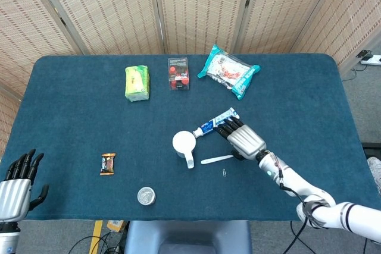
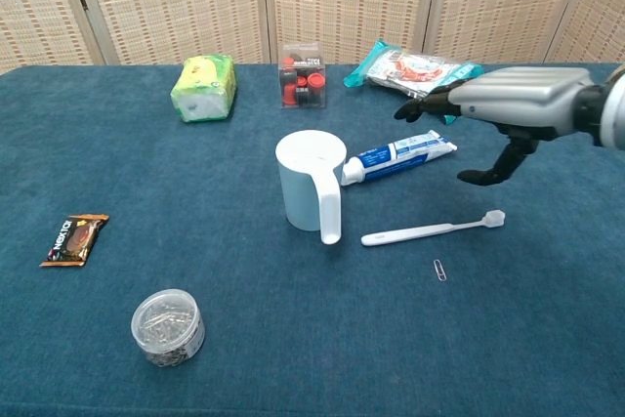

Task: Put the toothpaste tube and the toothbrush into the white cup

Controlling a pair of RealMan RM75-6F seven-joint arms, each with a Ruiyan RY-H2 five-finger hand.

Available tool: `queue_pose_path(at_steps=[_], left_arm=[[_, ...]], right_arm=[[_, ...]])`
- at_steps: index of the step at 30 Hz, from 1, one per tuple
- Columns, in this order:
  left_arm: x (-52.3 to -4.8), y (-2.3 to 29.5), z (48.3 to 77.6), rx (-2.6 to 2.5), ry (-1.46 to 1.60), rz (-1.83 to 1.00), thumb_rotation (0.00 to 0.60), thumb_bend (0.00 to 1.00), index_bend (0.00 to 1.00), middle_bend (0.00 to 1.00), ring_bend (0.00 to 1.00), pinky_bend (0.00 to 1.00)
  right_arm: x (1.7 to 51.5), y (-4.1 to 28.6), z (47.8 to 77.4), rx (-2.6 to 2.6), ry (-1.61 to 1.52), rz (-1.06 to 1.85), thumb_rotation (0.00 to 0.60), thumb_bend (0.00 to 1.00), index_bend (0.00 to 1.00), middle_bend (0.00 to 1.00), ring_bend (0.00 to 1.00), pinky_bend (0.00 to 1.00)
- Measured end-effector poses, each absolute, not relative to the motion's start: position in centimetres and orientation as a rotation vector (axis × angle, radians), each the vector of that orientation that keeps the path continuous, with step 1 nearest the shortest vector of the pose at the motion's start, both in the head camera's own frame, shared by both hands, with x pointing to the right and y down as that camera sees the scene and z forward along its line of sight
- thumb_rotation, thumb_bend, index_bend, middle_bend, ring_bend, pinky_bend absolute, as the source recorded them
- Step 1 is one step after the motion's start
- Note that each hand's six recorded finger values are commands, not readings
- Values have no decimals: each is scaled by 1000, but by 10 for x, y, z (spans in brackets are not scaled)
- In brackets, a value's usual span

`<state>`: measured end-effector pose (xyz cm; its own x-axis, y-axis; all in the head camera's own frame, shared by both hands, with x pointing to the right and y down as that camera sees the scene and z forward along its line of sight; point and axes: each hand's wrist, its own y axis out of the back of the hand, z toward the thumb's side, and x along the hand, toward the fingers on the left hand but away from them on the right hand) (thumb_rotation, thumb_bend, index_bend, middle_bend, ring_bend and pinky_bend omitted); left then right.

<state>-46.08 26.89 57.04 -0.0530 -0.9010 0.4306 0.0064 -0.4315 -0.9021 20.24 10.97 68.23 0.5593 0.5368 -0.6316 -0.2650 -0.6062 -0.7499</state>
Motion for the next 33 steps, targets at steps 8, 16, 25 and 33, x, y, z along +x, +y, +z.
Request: queue_pose_path(at_steps=[8,16,25,33], left_arm=[[-467,270,564,-1470,995,-1592,600,440,96,22,33,141],[-471,270,560,-1457,1001,-1599,600,441,96,22,33,141],[-479,273,558,-1437,1009,-1625,600,441,96,22,33,141],[-481,275,560,-1440,1007,-1633,600,441,96,22,33,141]], right_arm=[[171,92,716,-1852,-144,1161,600,320,0,121,0,70],[141,80,748,-1776,-75,1176,600,325,0,127,0,70],[114,77,774,-1750,-29,1196,600,326,80,186,6,70],[117,78,776,-1728,-56,1179,600,331,261,322,109,80]])
